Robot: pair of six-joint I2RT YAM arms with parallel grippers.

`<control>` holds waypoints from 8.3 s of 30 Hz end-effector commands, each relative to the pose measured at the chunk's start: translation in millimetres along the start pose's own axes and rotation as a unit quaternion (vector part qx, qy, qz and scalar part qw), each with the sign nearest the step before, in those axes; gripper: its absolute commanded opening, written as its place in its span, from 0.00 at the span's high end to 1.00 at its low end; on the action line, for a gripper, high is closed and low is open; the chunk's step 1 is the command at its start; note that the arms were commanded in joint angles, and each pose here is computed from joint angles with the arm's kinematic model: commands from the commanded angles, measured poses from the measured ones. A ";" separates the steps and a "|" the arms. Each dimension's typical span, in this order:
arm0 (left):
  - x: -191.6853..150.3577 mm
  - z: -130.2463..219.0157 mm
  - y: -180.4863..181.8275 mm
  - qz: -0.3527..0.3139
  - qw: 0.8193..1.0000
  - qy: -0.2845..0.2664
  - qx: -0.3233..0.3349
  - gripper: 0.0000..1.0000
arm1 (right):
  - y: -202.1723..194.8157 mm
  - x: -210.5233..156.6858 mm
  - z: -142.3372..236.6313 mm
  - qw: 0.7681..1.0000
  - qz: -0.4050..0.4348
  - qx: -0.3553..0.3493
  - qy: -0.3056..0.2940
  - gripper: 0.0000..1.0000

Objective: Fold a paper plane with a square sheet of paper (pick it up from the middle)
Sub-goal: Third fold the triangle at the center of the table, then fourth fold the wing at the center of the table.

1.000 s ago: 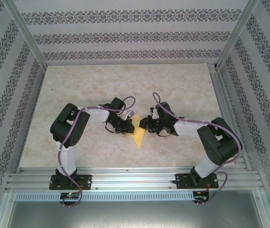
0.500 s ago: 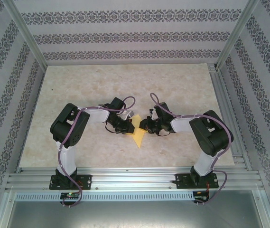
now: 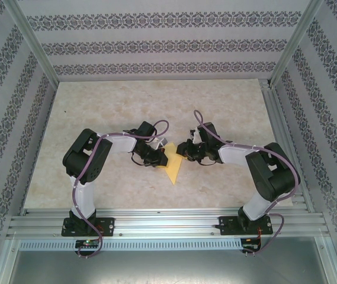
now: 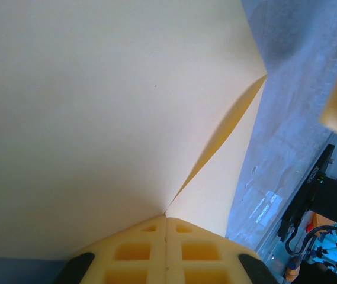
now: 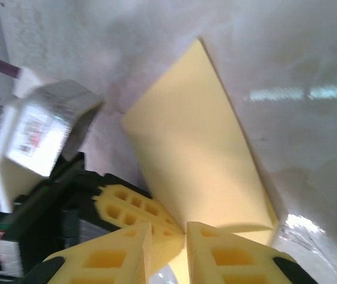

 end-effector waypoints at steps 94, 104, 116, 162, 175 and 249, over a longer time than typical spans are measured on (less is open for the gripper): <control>-10.0 -1.0 12.0 0.018 0.999 0.014 0.036 0.97 | -9.9 -87.0 -2.2 0.997 0.018 -0.068 0.028 0.75; -9.0 -0.4 11.0 0.018 0.999 0.013 0.036 0.97 | -45.6 -99.2 -28.1 0.991 -0.008 -0.121 0.058 0.75; -9.9 -0.3 11.7 0.019 0.999 0.013 0.036 0.97 | -18.8 -111.0 -21.0 0.995 0.016 -0.073 0.065 0.75; -9.9 0.5 11.1 0.021 0.999 0.015 0.038 0.97 | -6.0 -0.2 -14.0 0.999 0.009 -0.043 -0.017 0.74; -1.7 12.7 -2.8 0.013 0.999 -0.008 0.035 0.90 | -0.5 6.6 -12.8 0.995 0.032 -0.091 -0.020 0.73; -16.7 -0.9 -25.0 0.078 0.990 -0.032 0.117 0.99 | -7.1 7.0 -12.4 0.999 0.012 -0.017 -0.025 0.62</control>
Point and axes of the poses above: each hand's point on the last joint's axis, 136 mm out from that joint toward the fingers, its own z axis back along the fingers, its own y axis along the line the jaws close on, x = y × z, the point moved 9 cm from there along z, back along the fingers, and after that the axes turned 13 degrees about -z, right-handed, at the moved point
